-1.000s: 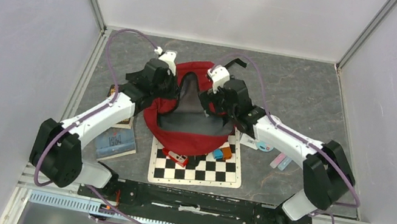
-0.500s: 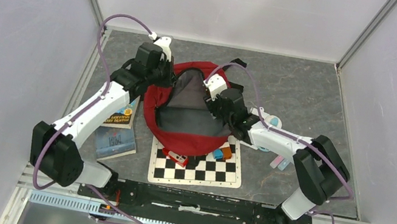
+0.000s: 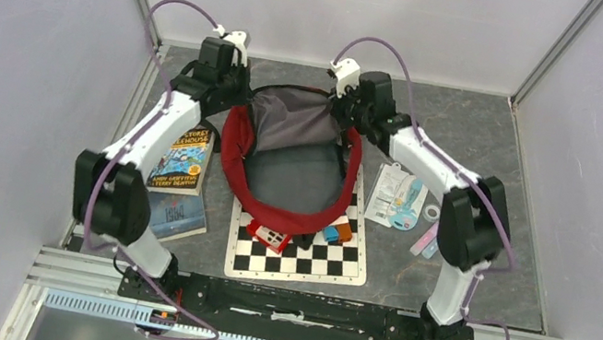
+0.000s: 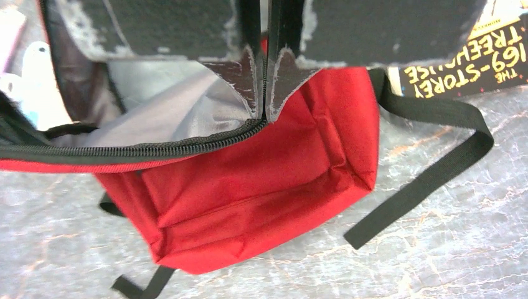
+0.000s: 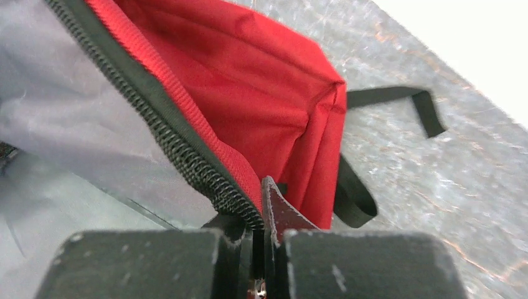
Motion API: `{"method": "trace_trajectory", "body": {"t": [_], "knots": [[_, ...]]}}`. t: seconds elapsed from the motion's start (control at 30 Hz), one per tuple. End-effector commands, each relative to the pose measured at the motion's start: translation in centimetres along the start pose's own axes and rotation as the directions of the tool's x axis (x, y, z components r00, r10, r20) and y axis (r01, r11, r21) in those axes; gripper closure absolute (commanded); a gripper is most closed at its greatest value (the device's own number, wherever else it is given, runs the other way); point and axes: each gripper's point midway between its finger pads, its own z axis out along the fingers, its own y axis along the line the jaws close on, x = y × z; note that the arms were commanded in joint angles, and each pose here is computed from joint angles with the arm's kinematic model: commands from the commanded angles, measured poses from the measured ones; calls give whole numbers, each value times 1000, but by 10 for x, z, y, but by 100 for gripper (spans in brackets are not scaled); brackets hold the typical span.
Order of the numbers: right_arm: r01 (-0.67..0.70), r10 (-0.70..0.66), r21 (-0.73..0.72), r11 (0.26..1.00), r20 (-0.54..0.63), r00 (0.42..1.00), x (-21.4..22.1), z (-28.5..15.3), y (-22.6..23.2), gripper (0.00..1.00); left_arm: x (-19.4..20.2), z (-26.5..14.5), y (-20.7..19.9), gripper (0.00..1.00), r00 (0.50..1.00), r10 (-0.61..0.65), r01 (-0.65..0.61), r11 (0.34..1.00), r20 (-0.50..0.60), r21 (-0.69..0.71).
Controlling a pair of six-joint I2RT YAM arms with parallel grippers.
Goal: Pack the student bag
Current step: Unzip the student bag at the center of the board.
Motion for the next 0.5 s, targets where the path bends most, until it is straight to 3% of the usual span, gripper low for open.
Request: {"method": "trace_trajectory", "body": {"t": [0.0, 0.1, 0.2, 0.33, 0.47], "knots": [[-160, 120, -196, 967, -202, 972, 51, 30, 6, 100, 3, 42, 21, 98, 994, 108, -110, 992, -28, -66], [-273, 209, -234, 933, -264, 942, 74, 46, -4, 100, 9, 68, 32, 98, 990, 135, -139, 985, -50, -104], [-332, 251, -222, 917, -326, 911, 100, 58, -11, 92, 22, 91, 38, 98, 983, 147, -159, 981, -107, -113], [-331, 250, -178, 927, -367, 896, 125, 58, -16, 72, 48, 113, 43, 98, 971, 141, -163, 981, -193, -102], [-302, 243, -135, 944, -340, 909, 119, 46, -23, 45, 65, 121, 50, 98, 961, 128, -162, 979, -246, -123]]}}
